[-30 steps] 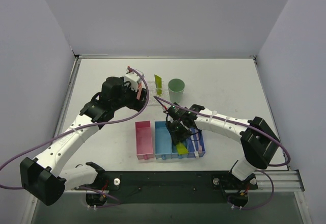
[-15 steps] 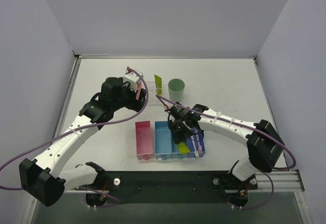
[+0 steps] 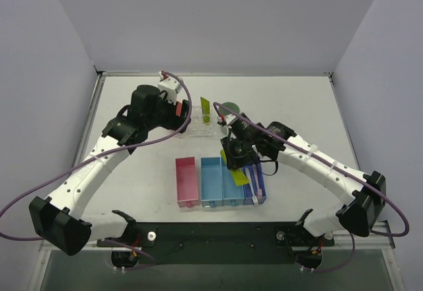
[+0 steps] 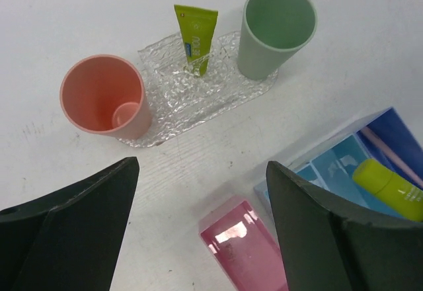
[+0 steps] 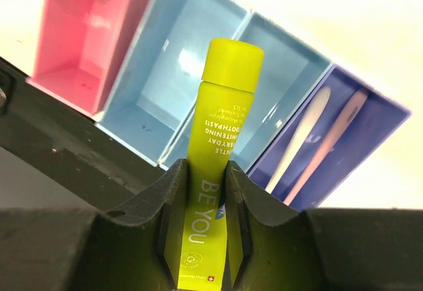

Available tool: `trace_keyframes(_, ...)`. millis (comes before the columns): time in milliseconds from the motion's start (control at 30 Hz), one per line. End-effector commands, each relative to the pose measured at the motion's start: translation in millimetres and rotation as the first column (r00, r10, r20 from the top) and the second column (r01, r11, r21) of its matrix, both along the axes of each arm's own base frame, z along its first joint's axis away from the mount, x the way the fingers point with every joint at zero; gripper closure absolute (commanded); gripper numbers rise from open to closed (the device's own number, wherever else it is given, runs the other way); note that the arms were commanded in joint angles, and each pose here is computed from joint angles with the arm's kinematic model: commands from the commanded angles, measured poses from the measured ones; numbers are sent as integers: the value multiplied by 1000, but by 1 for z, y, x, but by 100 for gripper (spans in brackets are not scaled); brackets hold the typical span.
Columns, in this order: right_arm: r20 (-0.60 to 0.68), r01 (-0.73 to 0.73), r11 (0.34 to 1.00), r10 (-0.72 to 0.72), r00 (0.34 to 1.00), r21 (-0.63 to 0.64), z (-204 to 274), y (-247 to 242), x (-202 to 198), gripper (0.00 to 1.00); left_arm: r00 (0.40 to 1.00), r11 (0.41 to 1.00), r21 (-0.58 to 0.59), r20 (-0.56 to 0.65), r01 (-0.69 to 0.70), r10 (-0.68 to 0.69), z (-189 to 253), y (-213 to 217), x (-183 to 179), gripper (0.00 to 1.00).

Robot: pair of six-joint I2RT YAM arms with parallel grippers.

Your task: Prepare toiletry sets of a toothbrush and toothpaste on the tray

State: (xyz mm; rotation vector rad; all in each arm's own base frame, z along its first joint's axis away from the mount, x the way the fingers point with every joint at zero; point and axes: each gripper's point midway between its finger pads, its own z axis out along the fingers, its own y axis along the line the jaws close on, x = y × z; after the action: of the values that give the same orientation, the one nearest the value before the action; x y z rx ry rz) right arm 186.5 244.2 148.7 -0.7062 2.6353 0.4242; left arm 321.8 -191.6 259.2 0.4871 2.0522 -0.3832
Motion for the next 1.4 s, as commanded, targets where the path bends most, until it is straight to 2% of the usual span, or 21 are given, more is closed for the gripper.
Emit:
trace_keyframes(0, 154, -18, 999, 10, 988, 50, 61, 1, 22, 92, 1000, 987, -162, 2, -3, 3, 44, -11, 10, 11)
trace_keyframes(67, 205, -43, 998, 31, 978, 55, 77, 9, 34, 92, 1000, 972, -236, -13, 7, -10, 52, -13, 14, 11)
trace_keyframes(100, 224, -51, 997, 38, 974, 52, 82, 12, 39, 92, 998, 949, -311, -24, 44, -54, 61, -23, 10, 11)
trace_keyframes(200, 277, -84, 995, 68, 958, 45, 94, 21, 54, 93, 994, 897, -435, -37, 74, -100, 80, -28, 11, 11)
trace_keyframes(267, 309, -104, 994, 88, 947, 34, 96, 27, 64, 93, 992, 871, -485, -48, 76, -114, 87, -29, 13, 11)
trace_keyframes(367, 357, -123, 991, 95, 929, 56, 105, 39, 79, 93, 989, 807, -587, -66, 69, -133, 100, -27, 17, 11)
trace_keyframes(400, 366, -125, 990, 94, 926, 63, 106, 42, 84, 93, 986, 769, -636, -70, 71, -149, 108, -27, 18, 12)
trace_keyframes(500, 401, -145, 986, 99, 911, 87, 113, 54, 96, 94, 979, 725, -686, -98, 63, -178, 108, -30, 19, 12)
trace_keyframes(900, 515, -222, 965, 120, 849, 142, 138, 87, 123, 96, 954, 710, -703, -239, -42, -180, 79, -33, 36, 12)
trace_keyframes(1367, 618, -315, 939, 167, 768, 138, 158, 106, 138, 98, 933, 679, -731, -284, -61, -222, 67, -41, 45, 16)
